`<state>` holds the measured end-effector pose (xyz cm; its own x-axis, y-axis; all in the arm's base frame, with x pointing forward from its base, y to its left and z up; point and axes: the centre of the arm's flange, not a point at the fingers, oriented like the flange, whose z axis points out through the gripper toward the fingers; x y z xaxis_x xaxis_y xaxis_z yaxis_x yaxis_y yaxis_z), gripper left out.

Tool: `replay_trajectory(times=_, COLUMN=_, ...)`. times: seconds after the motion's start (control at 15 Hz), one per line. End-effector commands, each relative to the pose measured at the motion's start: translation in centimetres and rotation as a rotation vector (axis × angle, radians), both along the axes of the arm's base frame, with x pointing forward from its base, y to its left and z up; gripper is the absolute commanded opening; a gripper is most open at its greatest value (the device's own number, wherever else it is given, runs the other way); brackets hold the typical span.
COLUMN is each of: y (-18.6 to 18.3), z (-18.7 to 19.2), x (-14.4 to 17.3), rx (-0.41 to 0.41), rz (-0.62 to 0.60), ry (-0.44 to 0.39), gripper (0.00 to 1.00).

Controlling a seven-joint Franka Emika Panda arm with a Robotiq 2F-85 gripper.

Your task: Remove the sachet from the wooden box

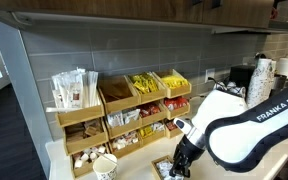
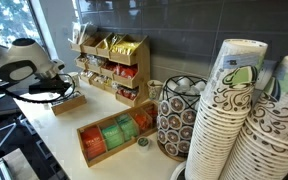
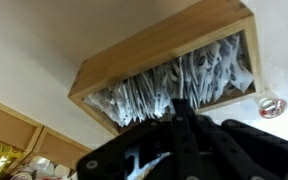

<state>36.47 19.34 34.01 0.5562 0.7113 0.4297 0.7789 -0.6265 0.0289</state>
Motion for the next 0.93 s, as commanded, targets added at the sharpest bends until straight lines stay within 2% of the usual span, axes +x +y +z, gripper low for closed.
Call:
replay_trajectory(times=0.0, y=-0.1, z=0.6, x=-0.6, rx=-0.027, rz=-0.012, ry=-0.016, gripper=0.00)
replay_trajectory(times=0.47, y=0.1, z=3.0, x=-1.0, rx=-0.048, rz=-0.009, ry=-0.047, gripper=0.00)
replay_trajectory(times=0.53, y=0.3, z=2.8, x=-0.9, rx=-0.041, rz=-0.005, ry=-0.037, gripper=0.26)
replay_trajectory(times=0.6, y=0.4, z=2.7, x=-0.9, rx=-0.037, rz=0.004, ry=-0.031, gripper=0.27)
replay_trajectory(times=0.67, y=0.5, z=2.5, x=-0.8, rx=-0.034, rz=0.009, ry=-0.027, gripper=0.13)
replay_trajectory(times=0.73, y=0.6, z=2.3, x=-0.8, rx=-0.032, rz=0.015, ry=-0.018, gripper=0.07)
replay_trajectory(times=0.87, y=0.8, z=2.0, x=-0.8, rx=-0.030, rz=0.023, ry=-0.011, gripper=0.00)
